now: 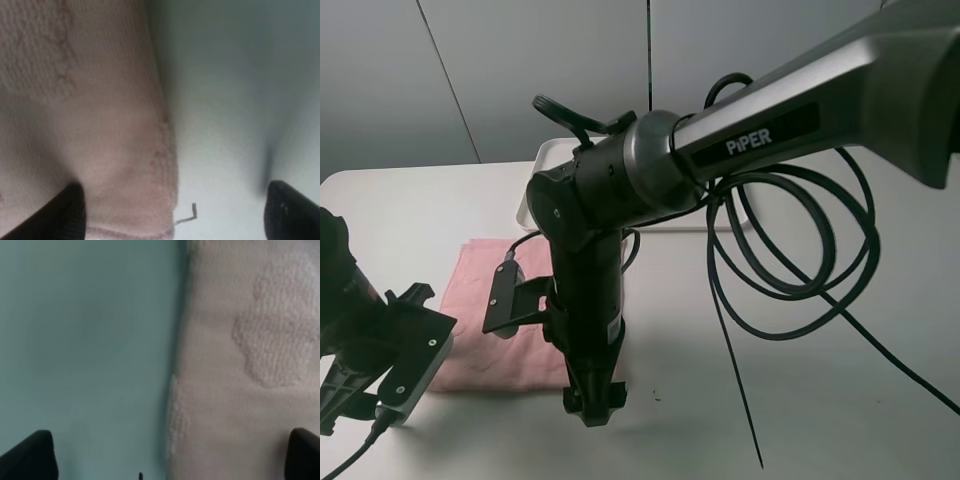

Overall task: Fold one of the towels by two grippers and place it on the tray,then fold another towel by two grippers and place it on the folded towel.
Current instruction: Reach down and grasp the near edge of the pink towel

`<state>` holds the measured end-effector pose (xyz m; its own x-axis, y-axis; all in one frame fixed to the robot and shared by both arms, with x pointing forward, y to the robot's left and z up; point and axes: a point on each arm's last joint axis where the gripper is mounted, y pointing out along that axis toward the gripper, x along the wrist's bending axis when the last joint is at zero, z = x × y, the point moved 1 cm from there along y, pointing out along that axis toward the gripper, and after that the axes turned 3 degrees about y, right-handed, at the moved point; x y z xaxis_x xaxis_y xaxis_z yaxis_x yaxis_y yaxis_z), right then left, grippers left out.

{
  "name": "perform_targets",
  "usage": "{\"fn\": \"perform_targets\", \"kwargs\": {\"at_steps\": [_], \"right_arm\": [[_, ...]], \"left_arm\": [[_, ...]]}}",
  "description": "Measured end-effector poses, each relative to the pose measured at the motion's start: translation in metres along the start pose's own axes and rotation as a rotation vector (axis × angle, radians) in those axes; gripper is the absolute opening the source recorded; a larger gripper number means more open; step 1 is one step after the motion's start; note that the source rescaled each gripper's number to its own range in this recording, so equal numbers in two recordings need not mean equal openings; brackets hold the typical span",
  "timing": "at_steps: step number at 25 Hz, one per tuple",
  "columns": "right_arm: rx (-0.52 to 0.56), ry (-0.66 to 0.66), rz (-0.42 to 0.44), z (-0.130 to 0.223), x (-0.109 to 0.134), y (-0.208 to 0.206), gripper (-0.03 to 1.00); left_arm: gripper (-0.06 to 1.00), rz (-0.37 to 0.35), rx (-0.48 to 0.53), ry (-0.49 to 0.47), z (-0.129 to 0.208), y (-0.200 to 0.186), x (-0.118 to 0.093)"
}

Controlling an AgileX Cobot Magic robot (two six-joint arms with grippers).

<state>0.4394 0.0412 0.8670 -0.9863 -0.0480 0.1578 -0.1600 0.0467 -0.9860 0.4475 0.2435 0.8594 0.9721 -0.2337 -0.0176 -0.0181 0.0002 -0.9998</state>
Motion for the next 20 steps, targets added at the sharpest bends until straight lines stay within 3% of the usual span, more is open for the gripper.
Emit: {"fn": "perform_targets", "kwargs": {"at_steps": [10,20], "right_arm": [[0.048,0.016,-0.036,0.009,0.006,0.007,0.98],[0.026,0.028,-0.017,0.008,0.004,0.012,0.98]], "left_arm": [[0.93,-0.002,0.000,-0.002,0.000,0.000,0.000],[0.93,-0.002,0.000,-0.002,0.000,0.000,0.000]]}}
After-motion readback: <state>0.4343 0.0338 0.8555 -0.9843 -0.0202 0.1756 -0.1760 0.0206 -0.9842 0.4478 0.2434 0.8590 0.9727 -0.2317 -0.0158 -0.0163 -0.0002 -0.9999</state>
